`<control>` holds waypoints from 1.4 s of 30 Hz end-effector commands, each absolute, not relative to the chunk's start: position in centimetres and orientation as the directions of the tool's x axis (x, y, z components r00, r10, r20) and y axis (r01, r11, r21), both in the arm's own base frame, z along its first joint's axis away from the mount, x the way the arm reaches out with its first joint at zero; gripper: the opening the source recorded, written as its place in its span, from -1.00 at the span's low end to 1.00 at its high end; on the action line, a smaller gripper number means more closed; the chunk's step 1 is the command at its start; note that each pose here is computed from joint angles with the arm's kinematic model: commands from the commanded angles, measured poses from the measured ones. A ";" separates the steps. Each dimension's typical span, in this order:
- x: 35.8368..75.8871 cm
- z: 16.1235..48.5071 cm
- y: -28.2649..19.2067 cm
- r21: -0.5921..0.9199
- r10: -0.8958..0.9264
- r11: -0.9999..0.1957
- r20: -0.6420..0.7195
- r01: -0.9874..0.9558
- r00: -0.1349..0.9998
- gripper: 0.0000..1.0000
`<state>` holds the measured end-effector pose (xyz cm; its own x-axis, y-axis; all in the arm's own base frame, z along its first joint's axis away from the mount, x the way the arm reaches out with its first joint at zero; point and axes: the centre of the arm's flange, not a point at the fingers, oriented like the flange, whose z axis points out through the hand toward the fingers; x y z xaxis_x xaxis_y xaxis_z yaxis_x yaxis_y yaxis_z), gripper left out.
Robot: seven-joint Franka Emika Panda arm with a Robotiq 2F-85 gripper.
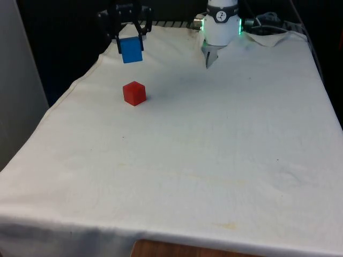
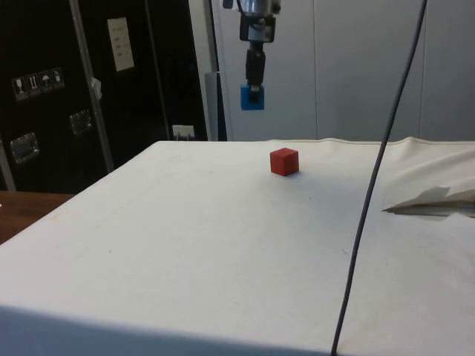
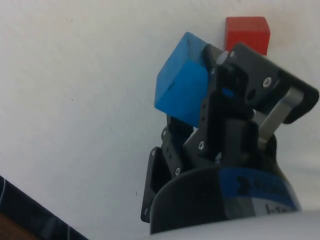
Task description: Stack the two cubes.
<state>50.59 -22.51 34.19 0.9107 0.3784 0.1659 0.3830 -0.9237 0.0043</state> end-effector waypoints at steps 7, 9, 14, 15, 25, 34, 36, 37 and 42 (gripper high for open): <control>49.3 33.5 -22.7 0.014 0.394 -0.918 0.162 0.397 0.905 -1.00; 49.0 33.3 -22.7 0.015 0.398 -0.916 0.161 0.401 0.903 -1.00; 48.3 32.5 -22.8 0.016 0.410 -0.911 0.153 0.412 0.899 -1.00; 48.3 32.5 -22.8 0.016 0.410 -0.911 0.153 0.412 0.899 -1.00; 47.6 31.1 -22.7 0.033 0.436 -0.900 0.129 0.435 0.891 -1.00; 47.1 29.8 -22.5 0.049 0.458 -0.889 0.104 0.455 0.883 -1.00; 46.9 29.5 -22.4 0.052 0.461 -0.887 0.100 0.458 0.882 -1.00; 46.8 29.2 -22.4 0.054 0.466 -0.885 0.097 0.463 0.879 -1.00; 46.5 28.5 -22.4 0.056 0.473 -0.881 0.091 0.470 0.876 -1.00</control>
